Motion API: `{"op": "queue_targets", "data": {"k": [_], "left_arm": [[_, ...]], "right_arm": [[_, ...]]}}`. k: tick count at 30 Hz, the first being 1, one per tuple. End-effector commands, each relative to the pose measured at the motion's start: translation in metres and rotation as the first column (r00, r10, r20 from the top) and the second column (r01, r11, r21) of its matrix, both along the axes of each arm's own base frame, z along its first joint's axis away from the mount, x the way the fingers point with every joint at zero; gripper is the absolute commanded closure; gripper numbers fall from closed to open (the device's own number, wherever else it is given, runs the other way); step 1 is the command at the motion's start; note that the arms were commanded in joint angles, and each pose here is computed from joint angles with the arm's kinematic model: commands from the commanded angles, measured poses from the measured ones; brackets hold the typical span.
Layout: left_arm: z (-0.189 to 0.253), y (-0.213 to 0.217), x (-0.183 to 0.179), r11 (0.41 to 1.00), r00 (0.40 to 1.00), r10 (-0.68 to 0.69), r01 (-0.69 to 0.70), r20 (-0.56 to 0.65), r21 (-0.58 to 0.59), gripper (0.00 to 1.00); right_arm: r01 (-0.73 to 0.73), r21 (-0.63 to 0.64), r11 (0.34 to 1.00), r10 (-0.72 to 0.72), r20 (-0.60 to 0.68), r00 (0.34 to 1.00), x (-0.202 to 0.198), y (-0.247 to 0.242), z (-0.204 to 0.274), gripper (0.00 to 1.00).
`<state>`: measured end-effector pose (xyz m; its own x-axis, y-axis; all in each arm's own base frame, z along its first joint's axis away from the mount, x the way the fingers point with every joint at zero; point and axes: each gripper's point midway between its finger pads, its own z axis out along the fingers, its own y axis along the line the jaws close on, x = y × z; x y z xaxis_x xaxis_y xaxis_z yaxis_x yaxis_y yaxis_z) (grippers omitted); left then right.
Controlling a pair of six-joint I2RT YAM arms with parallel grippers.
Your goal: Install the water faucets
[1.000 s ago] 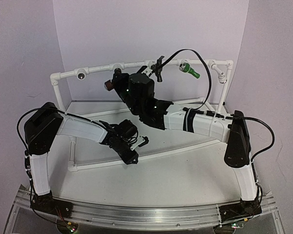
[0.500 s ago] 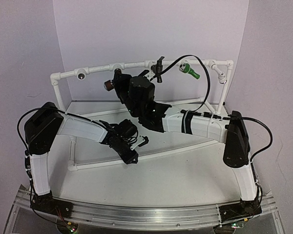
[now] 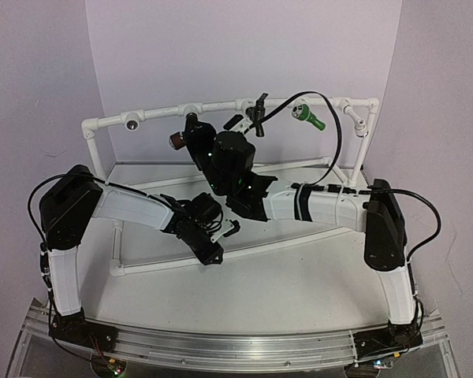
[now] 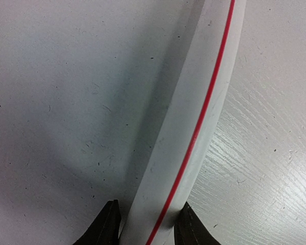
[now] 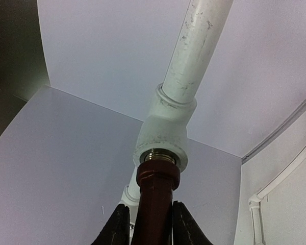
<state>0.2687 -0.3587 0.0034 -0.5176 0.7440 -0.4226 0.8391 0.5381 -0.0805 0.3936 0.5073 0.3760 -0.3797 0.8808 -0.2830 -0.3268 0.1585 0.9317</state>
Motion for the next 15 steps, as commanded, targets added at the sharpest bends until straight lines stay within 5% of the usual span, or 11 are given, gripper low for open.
{"op": "queue_targets", "data": {"k": [1,15], "left_arm": [[-0.067,0.009,-0.033,0.992,0.975,0.117,-0.106,-0.187,0.069,1.00],[-0.068,0.010,-0.033,0.992,0.975,0.116,-0.103,-0.188,0.076,1.00]], "right_arm": [[-0.012,0.264,0.964,-0.005,0.066,0.998,0.009,-0.035,0.054,0.78],[-0.017,0.131,0.991,0.013,0.036,0.999,-0.007,-0.025,0.042,0.25]]}}
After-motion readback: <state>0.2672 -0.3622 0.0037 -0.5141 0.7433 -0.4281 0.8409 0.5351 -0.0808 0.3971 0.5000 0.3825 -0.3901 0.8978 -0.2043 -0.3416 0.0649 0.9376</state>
